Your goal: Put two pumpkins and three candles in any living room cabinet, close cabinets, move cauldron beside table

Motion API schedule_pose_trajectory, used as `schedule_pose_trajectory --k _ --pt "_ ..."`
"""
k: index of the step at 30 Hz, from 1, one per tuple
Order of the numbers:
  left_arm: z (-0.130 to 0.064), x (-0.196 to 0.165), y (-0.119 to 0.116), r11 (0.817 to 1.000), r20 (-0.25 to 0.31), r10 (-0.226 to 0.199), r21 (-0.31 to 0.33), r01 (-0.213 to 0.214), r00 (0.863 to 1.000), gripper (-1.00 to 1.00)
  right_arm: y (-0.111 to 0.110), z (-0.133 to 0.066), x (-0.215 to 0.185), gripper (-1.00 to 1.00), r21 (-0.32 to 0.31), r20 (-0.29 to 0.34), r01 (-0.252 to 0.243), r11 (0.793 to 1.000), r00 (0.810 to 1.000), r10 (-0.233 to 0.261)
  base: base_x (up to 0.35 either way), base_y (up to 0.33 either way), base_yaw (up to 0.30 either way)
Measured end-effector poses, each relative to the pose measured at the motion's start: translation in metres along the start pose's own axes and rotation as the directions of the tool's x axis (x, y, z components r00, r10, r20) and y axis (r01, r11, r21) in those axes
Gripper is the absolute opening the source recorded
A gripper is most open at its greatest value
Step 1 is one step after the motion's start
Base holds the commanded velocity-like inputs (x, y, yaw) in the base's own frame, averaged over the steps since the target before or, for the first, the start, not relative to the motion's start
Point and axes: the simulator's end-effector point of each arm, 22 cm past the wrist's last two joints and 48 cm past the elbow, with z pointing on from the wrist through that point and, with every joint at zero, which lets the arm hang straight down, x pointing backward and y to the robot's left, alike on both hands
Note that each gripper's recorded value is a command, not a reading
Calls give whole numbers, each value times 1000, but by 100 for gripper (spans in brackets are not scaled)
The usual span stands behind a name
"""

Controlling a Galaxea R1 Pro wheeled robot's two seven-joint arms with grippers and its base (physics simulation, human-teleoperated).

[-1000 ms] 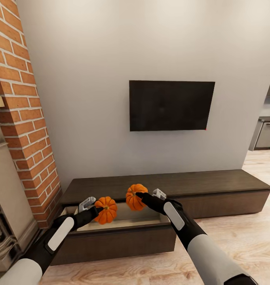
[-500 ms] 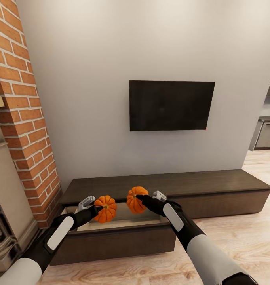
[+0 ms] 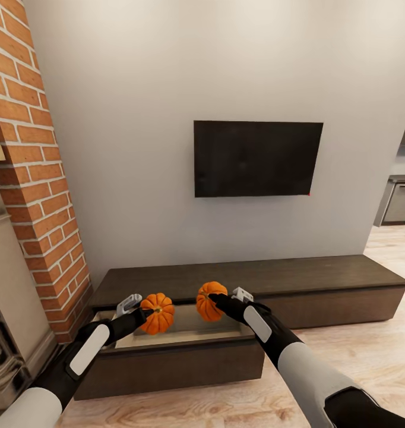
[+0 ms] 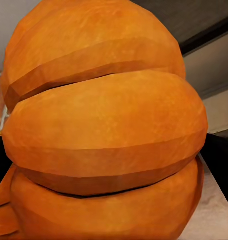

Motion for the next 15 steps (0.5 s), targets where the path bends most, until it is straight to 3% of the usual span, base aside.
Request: schedule_pose_trajectory --k 15 --pt "0 -2 2 1000 4 -3 -8 3 1000 -100 1 0 -1 -100 -3 1 -1 1000 1000 1 131 0 0"
